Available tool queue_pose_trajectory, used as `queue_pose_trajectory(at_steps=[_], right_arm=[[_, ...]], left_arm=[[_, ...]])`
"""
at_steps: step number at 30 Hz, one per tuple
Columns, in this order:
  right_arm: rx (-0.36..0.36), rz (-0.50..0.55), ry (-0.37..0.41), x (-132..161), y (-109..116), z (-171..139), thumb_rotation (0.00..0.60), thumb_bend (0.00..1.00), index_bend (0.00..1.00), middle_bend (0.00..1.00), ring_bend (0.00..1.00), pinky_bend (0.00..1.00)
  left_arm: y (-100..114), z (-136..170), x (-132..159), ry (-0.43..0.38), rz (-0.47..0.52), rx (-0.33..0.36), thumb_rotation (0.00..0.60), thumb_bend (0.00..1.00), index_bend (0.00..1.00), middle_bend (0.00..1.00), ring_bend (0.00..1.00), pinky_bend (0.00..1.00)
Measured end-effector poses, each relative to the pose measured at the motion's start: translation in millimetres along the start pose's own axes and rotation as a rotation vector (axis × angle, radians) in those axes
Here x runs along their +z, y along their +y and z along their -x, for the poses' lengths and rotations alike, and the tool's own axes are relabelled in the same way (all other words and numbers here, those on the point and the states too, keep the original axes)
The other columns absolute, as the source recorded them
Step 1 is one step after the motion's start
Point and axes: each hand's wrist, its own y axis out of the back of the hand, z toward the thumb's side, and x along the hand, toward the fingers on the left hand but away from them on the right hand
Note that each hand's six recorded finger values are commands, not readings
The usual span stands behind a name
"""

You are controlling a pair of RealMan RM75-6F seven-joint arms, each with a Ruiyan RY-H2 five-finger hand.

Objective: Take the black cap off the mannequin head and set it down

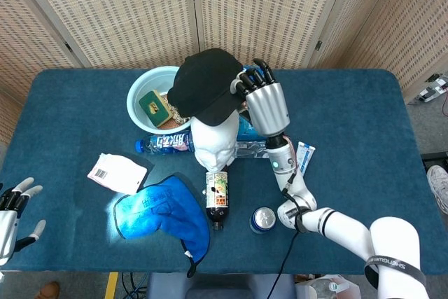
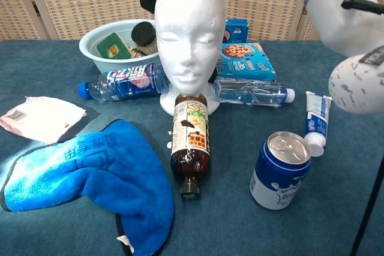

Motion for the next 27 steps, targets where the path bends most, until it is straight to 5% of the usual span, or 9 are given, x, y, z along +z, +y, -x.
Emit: queue_pose_trajectory(at_steps=[12, 20, 27], right_arm=[[-0.091, -0.107, -0.091, -71.2, 50.5, -8.9, 0.600, 0.48, 0.77, 0.51, 0.38, 0.24], [-0.018, -0.207, -0.176, -127.8, 64.0, -58.0, 0.600, 0.48, 0.77, 0.51, 0.38, 0.24], [0.081, -0.249, -0.208, -149.2, 46.9, -86.6, 0.600, 0.48, 0.77, 0.51, 0.38, 0.24]], left_arm=[[0.1, -0.2, 2.7, -0.012, 0.000, 0.002, 0.600, 0.26, 0.24, 0.14, 0.15, 0.00], [-3.8, -4.4, 10.7, -0.036, -0.002, -0.010, 0.600, 0.26, 0.24, 0.14, 0.15, 0.00], [-7.7, -6.8, 16.3, -0.050, -0.002, -0.022, 0.600, 0.26, 0.24, 0.14, 0.15, 0.00]])
